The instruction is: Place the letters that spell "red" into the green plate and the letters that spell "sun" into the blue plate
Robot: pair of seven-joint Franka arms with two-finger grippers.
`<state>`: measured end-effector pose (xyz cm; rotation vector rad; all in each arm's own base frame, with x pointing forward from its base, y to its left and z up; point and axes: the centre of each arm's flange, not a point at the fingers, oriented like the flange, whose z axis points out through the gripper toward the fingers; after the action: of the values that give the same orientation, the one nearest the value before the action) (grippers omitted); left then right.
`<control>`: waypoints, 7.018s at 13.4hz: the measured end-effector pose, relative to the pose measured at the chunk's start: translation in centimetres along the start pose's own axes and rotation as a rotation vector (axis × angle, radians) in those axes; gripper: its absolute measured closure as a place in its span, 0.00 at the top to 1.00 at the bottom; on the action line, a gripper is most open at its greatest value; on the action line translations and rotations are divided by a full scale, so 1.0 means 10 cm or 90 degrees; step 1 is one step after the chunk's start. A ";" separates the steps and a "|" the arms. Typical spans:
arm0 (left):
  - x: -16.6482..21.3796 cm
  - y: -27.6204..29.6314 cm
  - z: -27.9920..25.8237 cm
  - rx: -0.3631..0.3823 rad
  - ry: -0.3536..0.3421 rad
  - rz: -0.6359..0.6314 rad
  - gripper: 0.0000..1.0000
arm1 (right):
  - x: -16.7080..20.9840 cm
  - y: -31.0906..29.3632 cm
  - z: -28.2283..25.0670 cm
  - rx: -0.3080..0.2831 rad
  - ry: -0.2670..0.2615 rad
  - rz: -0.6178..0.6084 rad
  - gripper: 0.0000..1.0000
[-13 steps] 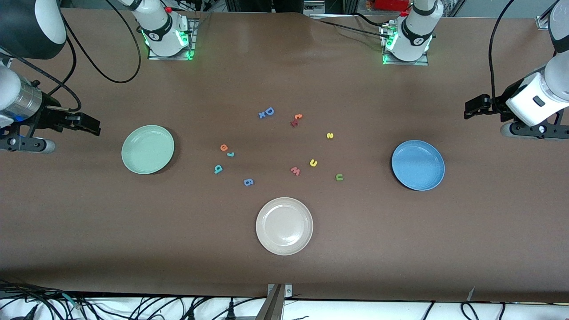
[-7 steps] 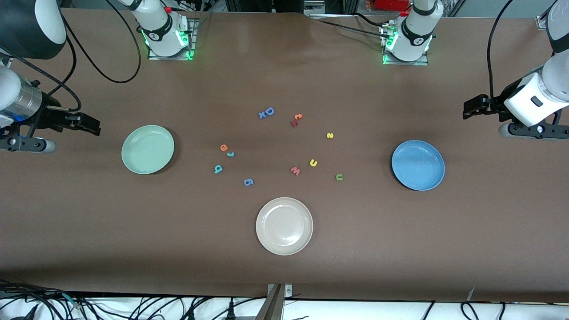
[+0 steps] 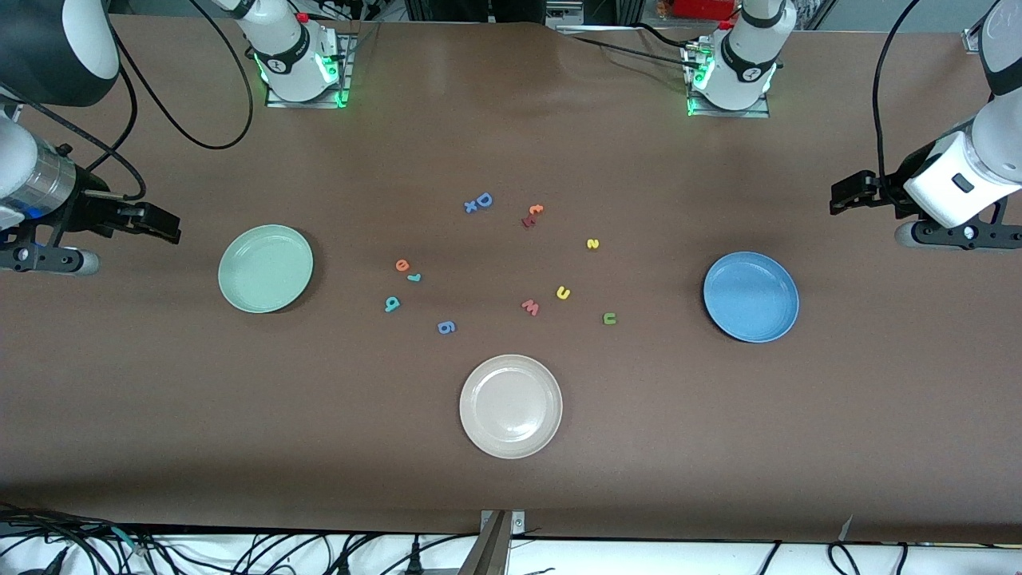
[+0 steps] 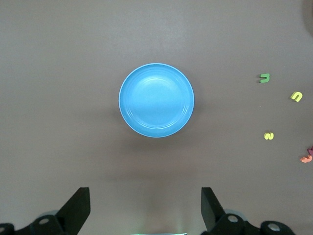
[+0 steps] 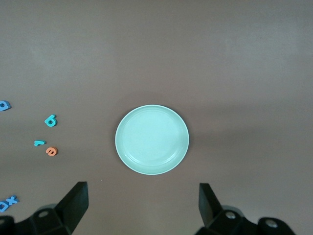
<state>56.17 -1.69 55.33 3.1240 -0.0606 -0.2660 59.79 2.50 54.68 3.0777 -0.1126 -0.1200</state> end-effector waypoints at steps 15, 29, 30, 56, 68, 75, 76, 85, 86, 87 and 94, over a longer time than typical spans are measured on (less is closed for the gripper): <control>0.00 0.00 0.00 0.000 0.000 -0.001 1.00 | 0.00 0.00 0.01 0.000 -0.001 0.000 1.00; 0.02 0.00 0.03 0.000 -0.004 -0.001 1.00 | 0.00 0.00 0.01 0.000 -0.001 0.000 1.00; 0.02 0.00 0.03 0.000 -0.004 -0.001 1.00 | 0.00 0.00 0.01 0.000 -0.001 0.000 1.00; 0.02 0.00 0.04 0.000 -0.005 0.000 1.00 | -0.27 -2.49 2.31 0.069 0.005 -0.039 1.00; 0.43 1.00 0.67 -0.002 -0.007 -0.070 1.00 | -0.73 -2.74 3.47 0.059 0.003 -0.076 0.98; 0.55 1.57 1.59 -0.028 0.017 -0.035 1.00 | -0.76 -2.72 3.56 0.054 -0.007 -0.076 0.64; 0.53 1.68 1.73 -0.043 0.024 -0.034 1.00 | -0.76 -2.72 3.56 0.054 -0.007 -0.076 0.64; 0.58 2.66 3.04 -0.098 0.099 -0.051 1.00 | -0.75 -2.71 3.52 0.054 -0.005 -0.075 0.24; 0.64 2.68 3.12 -0.094 0.102 -0.049 1.00 | -0.75 -2.71 3.50 0.053 -0.009 -0.075 0.14; 0.72 2.68 3.17 -0.096 0.101 -0.050 1.00 | -0.74 -2.69 3.44 0.049 -0.015 -0.074 0.14; 1.02 2.71 3.57 -0.070 0.102 -0.014 1.00 | -0.28 -1.63 2.47 0.017 -0.038 -0.024 0.14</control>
<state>59.18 -29.23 18.67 3.0247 -0.0094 -0.0182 56.16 17.58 29.25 3.1047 -0.0592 -0.2147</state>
